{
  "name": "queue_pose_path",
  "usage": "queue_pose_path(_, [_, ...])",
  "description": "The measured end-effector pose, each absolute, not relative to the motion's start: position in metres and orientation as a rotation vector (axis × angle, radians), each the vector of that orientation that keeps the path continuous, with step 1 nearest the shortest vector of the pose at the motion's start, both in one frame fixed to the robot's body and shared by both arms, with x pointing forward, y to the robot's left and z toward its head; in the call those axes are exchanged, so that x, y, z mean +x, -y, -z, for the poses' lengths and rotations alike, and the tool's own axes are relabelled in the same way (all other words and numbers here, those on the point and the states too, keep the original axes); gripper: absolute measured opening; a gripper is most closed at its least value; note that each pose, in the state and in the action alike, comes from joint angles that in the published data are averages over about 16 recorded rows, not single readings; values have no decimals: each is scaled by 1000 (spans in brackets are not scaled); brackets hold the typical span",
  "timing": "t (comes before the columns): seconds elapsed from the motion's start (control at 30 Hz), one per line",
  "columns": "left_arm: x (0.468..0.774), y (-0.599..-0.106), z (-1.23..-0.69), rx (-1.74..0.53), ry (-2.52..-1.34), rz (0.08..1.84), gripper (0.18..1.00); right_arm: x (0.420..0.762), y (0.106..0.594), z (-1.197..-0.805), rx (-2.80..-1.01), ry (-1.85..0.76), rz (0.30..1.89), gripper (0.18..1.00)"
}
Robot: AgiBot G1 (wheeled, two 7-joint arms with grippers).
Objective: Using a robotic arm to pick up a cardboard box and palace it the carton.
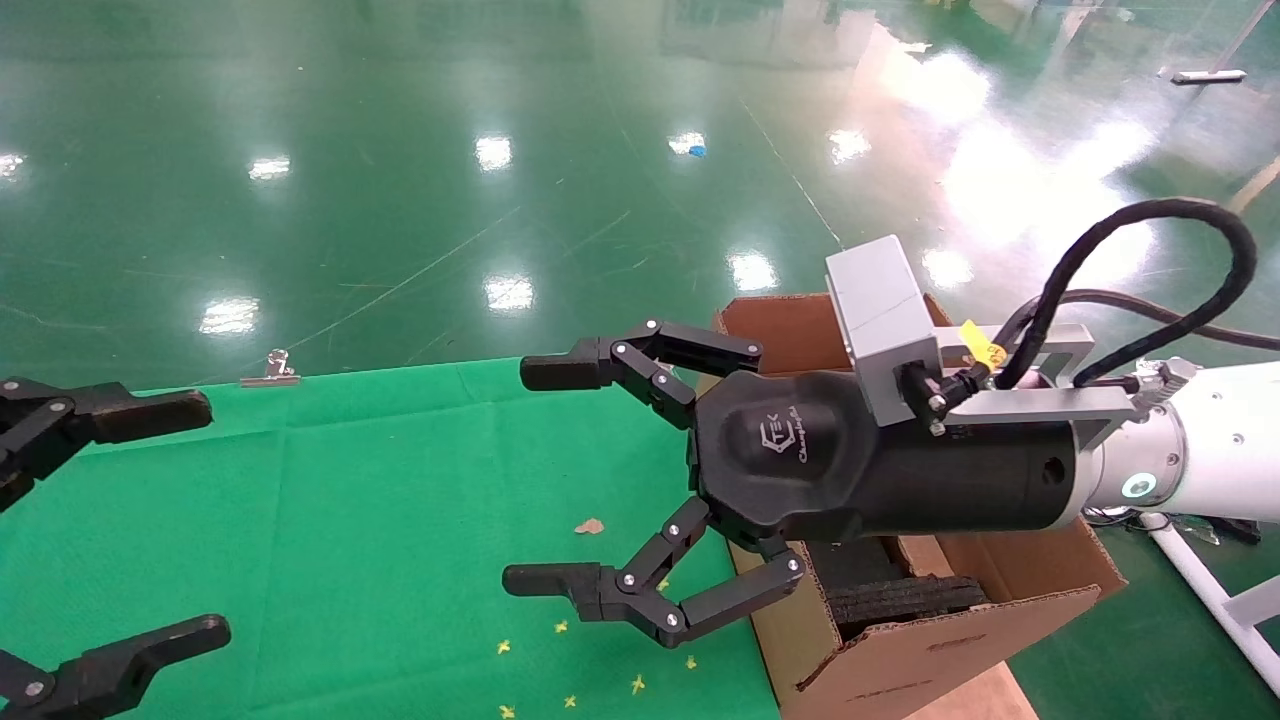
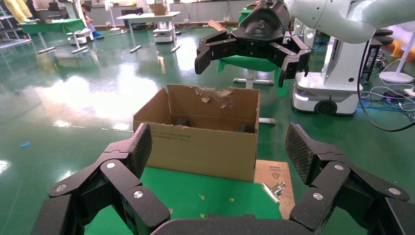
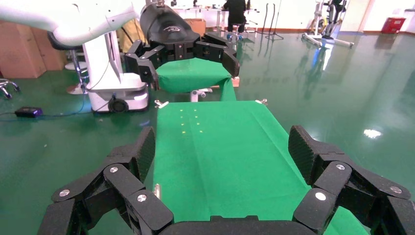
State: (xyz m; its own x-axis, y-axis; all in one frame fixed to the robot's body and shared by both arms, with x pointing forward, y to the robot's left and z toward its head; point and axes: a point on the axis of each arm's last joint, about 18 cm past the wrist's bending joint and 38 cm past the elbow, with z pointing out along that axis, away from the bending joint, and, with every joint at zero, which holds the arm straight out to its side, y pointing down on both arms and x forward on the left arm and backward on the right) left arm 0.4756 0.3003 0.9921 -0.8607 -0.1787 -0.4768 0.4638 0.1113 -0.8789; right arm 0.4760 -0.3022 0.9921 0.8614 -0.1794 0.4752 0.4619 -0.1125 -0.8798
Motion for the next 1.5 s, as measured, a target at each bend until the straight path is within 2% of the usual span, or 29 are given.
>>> queue_pose_path(1.5, [476,-300,-992,276,-1924,1800,1001,476,302,-992,-1596,226,552,1000])
